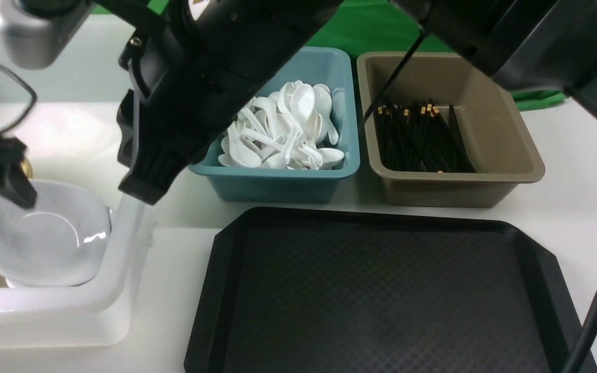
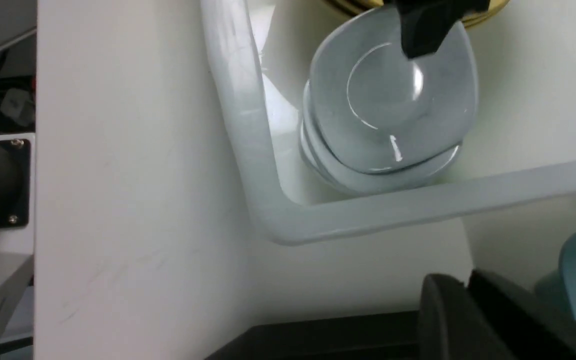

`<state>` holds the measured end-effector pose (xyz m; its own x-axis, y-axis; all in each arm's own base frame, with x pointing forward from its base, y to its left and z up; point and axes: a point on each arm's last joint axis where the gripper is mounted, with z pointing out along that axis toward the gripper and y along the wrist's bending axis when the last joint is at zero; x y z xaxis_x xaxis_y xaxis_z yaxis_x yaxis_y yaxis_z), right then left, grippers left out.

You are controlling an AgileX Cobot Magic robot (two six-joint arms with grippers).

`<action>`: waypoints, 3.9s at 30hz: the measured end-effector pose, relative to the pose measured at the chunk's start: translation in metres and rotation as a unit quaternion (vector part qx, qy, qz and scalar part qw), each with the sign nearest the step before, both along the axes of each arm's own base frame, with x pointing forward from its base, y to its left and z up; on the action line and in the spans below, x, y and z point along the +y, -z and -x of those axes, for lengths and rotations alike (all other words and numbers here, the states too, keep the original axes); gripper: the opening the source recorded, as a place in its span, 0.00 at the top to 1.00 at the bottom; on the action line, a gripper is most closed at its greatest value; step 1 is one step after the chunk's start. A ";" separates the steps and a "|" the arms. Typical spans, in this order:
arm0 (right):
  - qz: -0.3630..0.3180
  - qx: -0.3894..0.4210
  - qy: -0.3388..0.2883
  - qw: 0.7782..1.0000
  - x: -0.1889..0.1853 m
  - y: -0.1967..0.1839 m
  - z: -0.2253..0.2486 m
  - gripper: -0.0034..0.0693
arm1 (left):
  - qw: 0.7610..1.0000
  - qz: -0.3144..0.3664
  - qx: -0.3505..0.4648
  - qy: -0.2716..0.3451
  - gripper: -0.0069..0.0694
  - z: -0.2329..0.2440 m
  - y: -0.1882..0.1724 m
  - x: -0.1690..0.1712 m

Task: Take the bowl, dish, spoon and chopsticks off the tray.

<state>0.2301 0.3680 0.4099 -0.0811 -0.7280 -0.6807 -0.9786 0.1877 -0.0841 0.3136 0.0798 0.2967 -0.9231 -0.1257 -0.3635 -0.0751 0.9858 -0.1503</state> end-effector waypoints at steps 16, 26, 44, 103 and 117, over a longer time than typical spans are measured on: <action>-0.022 -0.011 0.025 0.999 -0.016 -0.025 0.007 0.88 | 0.997 -0.053 -0.045 -0.013 0.83 0.001 -0.001 0.007; -0.023 -0.009 0.029 0.999 -0.017 -0.026 0.007 0.88 | 0.999 -0.052 -0.007 -0.008 0.94 -0.017 0.050 0.010; -0.018 -0.016 0.033 0.999 -0.018 -0.025 0.005 0.86 | 0.998 -0.006 -0.061 0.030 0.94 -0.010 0.019 -0.021; -0.505 -0.329 0.243 0.760 -0.361 0.072 0.222 0.77 | 0.856 0.076 -0.496 0.127 0.93 0.236 -0.006 -0.114; -0.501 -0.326 0.247 0.763 -0.361 0.073 0.221 0.73 | 0.831 -0.069 -0.551 0.017 0.93 0.256 0.070 -0.084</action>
